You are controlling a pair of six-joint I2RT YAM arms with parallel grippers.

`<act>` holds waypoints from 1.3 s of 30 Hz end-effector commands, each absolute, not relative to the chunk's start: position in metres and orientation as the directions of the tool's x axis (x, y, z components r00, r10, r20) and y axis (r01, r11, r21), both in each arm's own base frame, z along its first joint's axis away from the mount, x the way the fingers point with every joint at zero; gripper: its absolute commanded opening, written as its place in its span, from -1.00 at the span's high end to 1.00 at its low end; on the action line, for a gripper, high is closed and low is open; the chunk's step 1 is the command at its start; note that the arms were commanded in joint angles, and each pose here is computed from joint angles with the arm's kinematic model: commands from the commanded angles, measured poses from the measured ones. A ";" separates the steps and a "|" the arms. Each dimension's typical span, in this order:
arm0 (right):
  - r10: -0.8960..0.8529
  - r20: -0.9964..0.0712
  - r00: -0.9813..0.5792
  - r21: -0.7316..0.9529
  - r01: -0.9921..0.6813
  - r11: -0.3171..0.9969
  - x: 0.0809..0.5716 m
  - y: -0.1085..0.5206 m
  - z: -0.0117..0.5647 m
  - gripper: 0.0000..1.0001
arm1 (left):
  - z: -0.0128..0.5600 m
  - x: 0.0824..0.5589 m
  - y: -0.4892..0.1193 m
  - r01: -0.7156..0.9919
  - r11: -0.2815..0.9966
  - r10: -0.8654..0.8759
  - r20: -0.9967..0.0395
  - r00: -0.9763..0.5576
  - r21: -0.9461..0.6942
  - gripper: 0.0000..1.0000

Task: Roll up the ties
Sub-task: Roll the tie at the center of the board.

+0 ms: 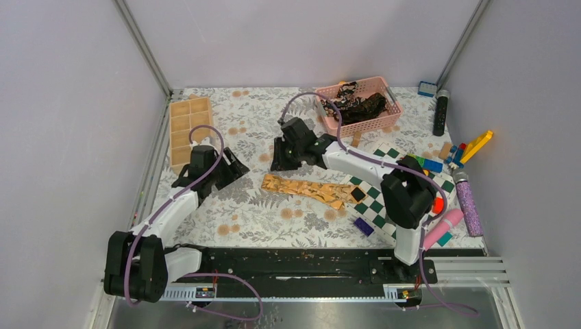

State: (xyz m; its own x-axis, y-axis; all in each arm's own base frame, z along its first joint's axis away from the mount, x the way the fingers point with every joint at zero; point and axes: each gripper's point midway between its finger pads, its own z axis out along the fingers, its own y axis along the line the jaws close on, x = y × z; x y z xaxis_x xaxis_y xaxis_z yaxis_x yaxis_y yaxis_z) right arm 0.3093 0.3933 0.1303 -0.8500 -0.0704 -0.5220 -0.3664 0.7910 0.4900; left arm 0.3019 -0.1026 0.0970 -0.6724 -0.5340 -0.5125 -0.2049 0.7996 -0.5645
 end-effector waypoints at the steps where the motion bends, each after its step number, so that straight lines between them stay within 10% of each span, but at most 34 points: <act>1: 0.052 -0.405 -0.913 0.593 -0.219 0.774 0.302 0.407 0.107 0.36 | 0.107 0.312 -0.119 -0.131 0.764 -0.542 -0.519 -0.661 -0.631 -0.34; 39: 0.059 -0.291 -0.955 0.468 -0.088 0.879 0.293 0.360 0.025 0.45 | 0.085 0.309 -0.175 -0.004 0.747 -0.432 -0.480 -0.763 -0.665 -0.31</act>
State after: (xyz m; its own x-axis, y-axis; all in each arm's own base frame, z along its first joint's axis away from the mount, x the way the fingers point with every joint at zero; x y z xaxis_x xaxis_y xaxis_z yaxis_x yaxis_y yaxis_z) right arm 0.2906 0.3714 0.0396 -0.9525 0.0556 -0.2994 -0.1094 0.8551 0.5068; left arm 0.3022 -0.1554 0.0730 -0.7617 -0.4655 -0.4506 -0.1025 0.7733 -0.6257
